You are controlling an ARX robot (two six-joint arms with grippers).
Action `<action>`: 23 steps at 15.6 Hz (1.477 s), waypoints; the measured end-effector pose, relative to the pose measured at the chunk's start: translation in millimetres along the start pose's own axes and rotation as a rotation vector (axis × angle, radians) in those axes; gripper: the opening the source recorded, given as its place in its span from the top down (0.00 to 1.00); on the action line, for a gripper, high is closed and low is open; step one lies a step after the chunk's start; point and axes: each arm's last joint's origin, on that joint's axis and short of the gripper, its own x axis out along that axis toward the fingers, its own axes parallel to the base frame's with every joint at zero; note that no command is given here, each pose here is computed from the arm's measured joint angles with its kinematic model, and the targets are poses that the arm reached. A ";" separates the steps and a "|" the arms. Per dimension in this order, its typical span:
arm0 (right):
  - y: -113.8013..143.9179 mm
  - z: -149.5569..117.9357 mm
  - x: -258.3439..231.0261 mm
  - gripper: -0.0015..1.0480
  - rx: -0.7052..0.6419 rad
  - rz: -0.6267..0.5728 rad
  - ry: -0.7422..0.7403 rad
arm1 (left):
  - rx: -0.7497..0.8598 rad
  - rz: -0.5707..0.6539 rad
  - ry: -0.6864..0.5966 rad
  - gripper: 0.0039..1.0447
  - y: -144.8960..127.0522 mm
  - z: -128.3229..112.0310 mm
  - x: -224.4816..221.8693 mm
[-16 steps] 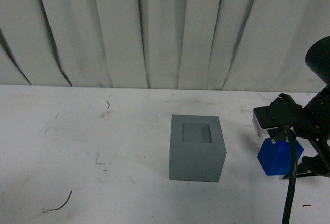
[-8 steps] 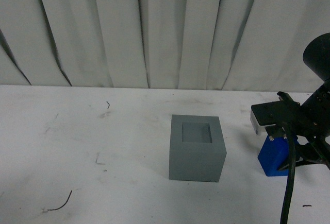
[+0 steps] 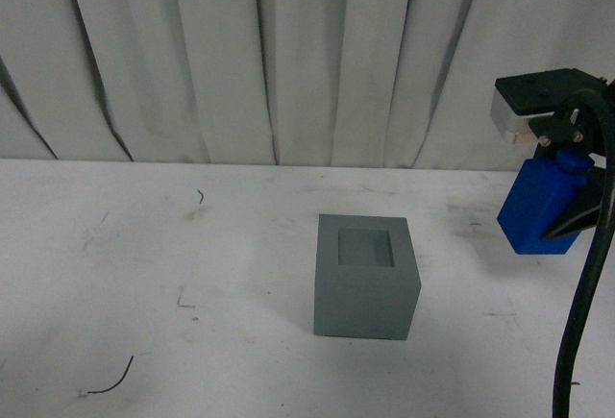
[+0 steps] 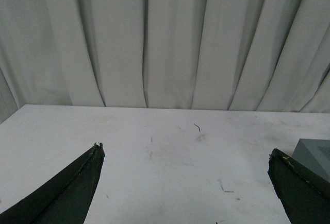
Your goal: Insert blue part into gray base
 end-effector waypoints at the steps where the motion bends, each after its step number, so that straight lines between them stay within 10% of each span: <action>1: 1.8 20.0 4.0 0.55 -0.025 0.028 -0.009 | 0.000 0.000 0.000 0.06 0.0 0.0 0.0; 14: 0.3 111.5 47.3 0.55 -0.027 0.078 -0.102 | 0.000 0.000 0.000 0.06 0.0 0.0 0.0; 23: -7.2 112.2 62.3 0.55 -0.004 0.092 -0.082 | 0.000 0.000 0.000 0.06 0.0 0.0 0.0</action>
